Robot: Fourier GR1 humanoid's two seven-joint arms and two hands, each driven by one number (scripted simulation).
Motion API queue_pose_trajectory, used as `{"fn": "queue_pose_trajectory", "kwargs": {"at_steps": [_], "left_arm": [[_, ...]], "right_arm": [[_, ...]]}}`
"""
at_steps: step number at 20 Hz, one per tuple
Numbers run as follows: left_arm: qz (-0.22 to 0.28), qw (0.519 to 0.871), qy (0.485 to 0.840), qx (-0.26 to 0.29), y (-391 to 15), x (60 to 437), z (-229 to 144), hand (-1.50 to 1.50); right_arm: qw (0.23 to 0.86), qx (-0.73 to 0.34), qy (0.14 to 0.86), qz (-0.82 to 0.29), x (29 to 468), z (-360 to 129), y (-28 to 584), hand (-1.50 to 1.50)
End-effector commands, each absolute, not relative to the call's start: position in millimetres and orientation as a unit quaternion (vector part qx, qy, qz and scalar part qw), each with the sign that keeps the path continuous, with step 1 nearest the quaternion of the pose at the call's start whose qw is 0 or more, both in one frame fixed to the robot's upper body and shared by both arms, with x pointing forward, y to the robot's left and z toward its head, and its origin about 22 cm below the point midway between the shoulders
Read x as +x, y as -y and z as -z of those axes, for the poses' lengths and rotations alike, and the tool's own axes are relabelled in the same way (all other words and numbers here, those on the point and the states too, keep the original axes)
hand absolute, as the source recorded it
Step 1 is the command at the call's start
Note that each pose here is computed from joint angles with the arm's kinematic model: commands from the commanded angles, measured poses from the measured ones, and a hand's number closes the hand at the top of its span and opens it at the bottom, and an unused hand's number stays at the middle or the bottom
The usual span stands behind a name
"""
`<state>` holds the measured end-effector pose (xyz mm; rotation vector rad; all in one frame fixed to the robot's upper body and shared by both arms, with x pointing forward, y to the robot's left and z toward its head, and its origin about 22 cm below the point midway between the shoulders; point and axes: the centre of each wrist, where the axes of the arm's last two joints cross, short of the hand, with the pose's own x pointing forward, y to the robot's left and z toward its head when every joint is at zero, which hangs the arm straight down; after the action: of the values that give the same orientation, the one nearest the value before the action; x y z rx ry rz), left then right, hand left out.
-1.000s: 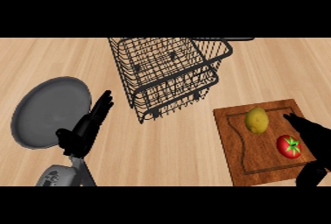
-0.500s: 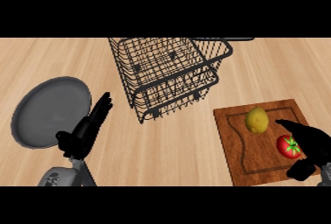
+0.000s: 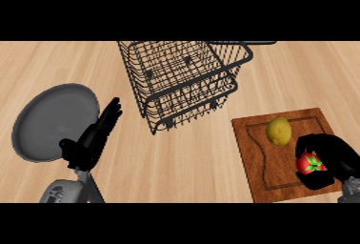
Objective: Pick the tomato from the cutting board and place it in the tiered basket
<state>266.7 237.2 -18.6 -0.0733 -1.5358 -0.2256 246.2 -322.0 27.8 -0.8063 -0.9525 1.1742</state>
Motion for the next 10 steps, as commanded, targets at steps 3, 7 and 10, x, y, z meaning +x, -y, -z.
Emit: {"fn": "queue_pose_trajectory", "kwargs": {"at_steps": [3,7,10], "left_arm": [[0.1,0.715,0.691,-0.033,-238.2,282.0,35.3,0.0],[0.095,0.717,0.691,-0.008,-253.8,264.7,24.5,0.0],[0.075,0.733,0.675,0.006,-263.4,253.2,36.7,0.0]], "right_arm": [[0.64,-0.363,0.436,-0.518,247.7,-36.9,319.4,1.5],[0.744,-0.448,0.337,-0.364,213.2,-8.2,269.3,1.5],[0.797,-0.486,0.255,-0.253,194.9,4.6,275.6,1.5]]}}
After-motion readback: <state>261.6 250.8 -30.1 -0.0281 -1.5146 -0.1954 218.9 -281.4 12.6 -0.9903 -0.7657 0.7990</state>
